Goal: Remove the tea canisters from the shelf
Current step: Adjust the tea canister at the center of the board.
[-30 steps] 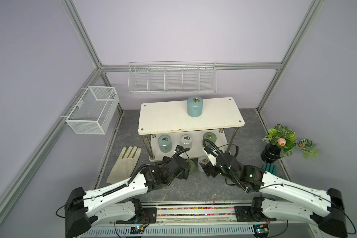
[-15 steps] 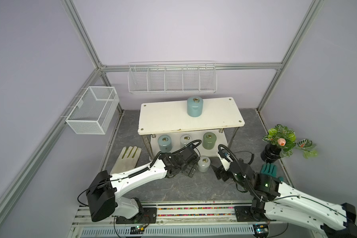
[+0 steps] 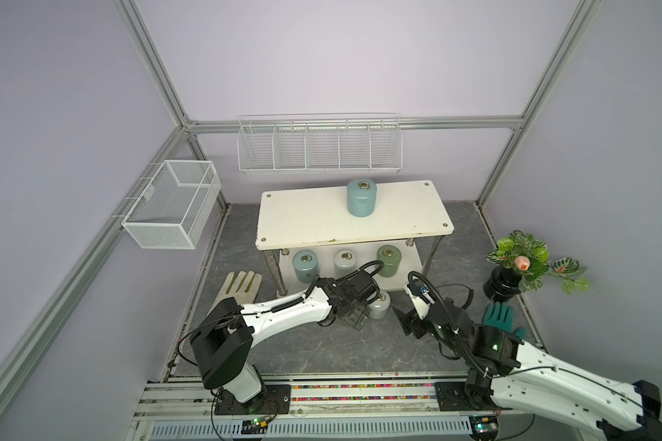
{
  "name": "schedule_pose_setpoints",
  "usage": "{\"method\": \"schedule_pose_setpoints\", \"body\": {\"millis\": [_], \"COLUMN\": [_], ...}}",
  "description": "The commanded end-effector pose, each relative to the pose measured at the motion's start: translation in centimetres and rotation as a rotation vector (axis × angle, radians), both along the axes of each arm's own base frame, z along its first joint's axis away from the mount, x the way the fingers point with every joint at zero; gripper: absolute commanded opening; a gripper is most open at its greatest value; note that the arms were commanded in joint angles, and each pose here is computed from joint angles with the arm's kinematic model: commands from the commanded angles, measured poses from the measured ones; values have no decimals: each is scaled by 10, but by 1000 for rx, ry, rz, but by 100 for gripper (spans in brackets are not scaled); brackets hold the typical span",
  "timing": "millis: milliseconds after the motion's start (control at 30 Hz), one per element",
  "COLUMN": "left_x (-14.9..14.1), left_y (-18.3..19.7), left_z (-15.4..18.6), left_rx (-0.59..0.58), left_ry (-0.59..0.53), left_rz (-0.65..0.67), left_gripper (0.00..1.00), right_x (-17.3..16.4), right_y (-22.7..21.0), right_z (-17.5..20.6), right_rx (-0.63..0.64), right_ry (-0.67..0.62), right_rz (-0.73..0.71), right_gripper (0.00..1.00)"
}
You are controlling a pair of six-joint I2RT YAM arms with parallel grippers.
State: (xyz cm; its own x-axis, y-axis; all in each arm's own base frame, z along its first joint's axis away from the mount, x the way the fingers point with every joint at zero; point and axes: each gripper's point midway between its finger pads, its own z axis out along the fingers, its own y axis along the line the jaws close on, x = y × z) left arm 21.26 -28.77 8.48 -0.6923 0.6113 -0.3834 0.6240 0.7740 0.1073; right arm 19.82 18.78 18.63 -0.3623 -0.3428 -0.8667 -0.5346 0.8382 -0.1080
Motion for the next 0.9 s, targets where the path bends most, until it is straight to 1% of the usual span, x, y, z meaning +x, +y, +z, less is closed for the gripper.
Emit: {"method": "schedule_pose_setpoints", "body": {"millis": [0,133,267,433,567,700,767,867], "left_x": [4,4,5,9,12,9,6,-1], "left_y": [-9,-14,-13,-13,-9,0,3,9], "left_z": [-4,-17,-24,-34,-39,-43,-48,-58], "left_rx": [-10,8,10,17,8,-6,-10,-15], "left_ry": [9,38,39,32,9,-5,8,29], "left_rz": [-11,-14,-7,10,37,70,77,98], "left_gripper": [99,98,97,91,82,72,68,59], "right_x": [3,2,1,1,0,1,1,2], "right_y": [-3,-9,-12,-13,-13,-12,-11,-8], "right_z": [3,4,5,6,6,9,11,12], "right_rx": [42,55,65,71,66,65,65,64], "right_ry": [-19,-27,-32,-39,-39,-43,-44,-41], "right_rz": [-26,-36,-38,-36,-31,-30,-24,-19], "right_gripper": [89,89,89,89,89,89,89,89]}}
